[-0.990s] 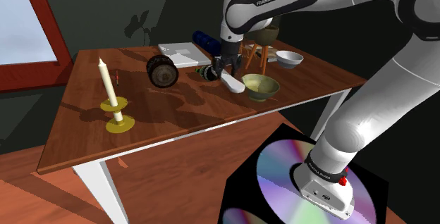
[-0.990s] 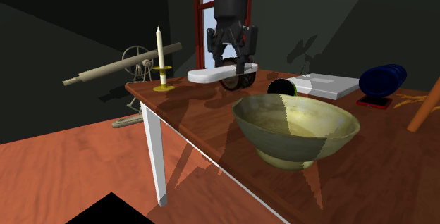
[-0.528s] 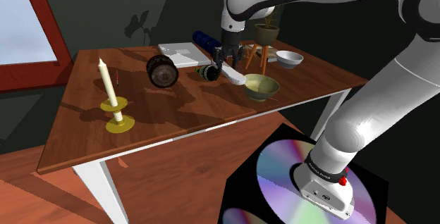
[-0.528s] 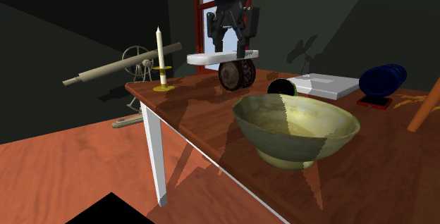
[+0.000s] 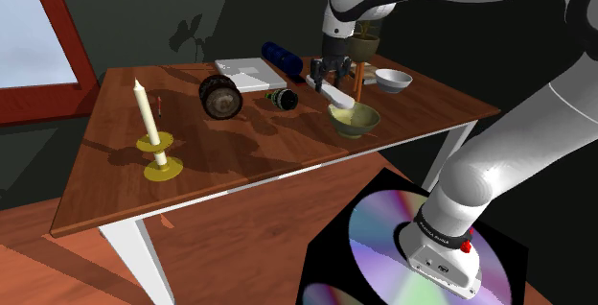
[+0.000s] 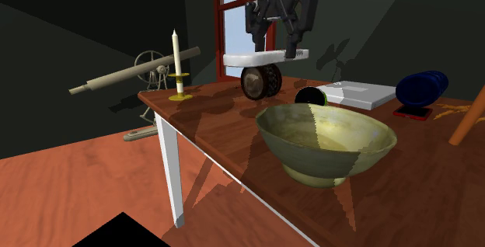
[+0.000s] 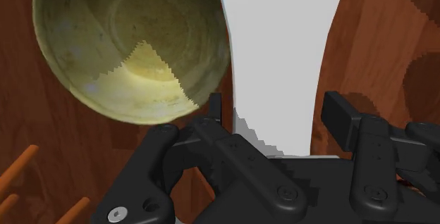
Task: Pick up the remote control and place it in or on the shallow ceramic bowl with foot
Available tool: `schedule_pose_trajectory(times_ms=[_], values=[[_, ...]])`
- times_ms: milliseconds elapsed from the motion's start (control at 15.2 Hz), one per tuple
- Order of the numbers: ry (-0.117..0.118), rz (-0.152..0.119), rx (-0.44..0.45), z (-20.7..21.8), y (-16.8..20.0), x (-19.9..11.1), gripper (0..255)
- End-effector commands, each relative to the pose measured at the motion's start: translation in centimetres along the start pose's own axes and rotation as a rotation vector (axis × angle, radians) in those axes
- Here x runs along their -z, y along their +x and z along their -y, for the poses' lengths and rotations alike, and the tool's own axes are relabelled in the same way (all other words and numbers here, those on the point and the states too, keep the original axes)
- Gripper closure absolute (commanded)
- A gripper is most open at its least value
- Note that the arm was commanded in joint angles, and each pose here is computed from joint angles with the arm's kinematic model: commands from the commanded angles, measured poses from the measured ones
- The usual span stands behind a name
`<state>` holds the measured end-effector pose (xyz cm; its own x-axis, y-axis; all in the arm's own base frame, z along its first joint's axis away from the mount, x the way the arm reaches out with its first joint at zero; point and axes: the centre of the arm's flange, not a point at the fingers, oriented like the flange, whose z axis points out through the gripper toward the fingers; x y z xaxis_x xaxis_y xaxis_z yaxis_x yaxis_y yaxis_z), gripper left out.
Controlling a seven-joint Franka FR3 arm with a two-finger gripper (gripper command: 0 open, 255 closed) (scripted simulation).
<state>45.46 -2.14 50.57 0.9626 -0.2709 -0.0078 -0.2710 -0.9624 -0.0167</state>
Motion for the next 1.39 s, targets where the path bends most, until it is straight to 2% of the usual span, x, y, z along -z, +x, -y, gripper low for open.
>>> schedule_pose_trajectory(times_ms=[0,462,1320], values=[[0.001,0.0,0.002,-2.5,-0.7,0.3,255],[0.001,0.0,0.002,-12.1,-2.4,0.9,255],[0.001,0.0,0.002,-12.2,-2.3,-6.0,255]])
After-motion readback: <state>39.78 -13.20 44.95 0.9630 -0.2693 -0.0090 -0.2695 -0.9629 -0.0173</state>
